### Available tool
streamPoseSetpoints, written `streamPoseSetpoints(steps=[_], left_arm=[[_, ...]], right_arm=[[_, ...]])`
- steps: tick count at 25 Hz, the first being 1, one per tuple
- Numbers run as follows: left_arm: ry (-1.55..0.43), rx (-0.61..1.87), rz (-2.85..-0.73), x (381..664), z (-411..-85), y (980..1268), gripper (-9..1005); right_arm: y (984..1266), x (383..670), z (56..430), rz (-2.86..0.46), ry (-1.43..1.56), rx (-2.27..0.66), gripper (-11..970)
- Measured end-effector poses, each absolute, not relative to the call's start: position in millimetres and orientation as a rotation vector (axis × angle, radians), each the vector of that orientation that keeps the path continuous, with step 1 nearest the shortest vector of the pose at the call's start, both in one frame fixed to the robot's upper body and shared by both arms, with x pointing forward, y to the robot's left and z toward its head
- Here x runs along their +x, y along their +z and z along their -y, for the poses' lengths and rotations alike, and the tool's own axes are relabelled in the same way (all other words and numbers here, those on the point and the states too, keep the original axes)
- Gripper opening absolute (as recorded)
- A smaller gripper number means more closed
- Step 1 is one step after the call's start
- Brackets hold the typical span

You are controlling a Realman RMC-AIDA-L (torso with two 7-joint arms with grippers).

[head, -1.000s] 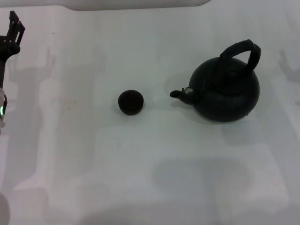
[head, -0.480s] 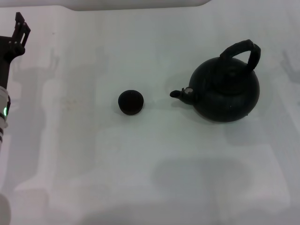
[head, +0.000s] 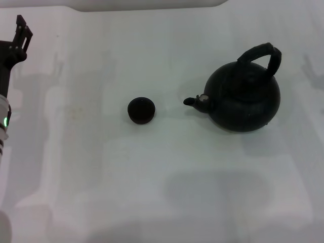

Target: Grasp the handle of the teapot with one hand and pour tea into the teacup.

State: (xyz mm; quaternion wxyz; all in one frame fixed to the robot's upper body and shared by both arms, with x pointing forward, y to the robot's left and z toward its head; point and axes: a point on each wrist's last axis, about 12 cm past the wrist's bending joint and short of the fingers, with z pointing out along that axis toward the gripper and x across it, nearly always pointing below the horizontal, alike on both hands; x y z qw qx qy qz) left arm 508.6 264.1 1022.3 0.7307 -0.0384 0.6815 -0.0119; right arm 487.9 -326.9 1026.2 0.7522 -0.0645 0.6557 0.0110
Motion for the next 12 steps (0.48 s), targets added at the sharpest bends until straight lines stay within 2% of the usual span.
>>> streamPoseSetpoints(steps=[12], left_arm=[[-0.028,-0.078,-1.51,505.0,-263.9,1019.8,879]], right_arm=[[1024.9,483.6,329.1,-1.433,0.018,-0.137,871]])
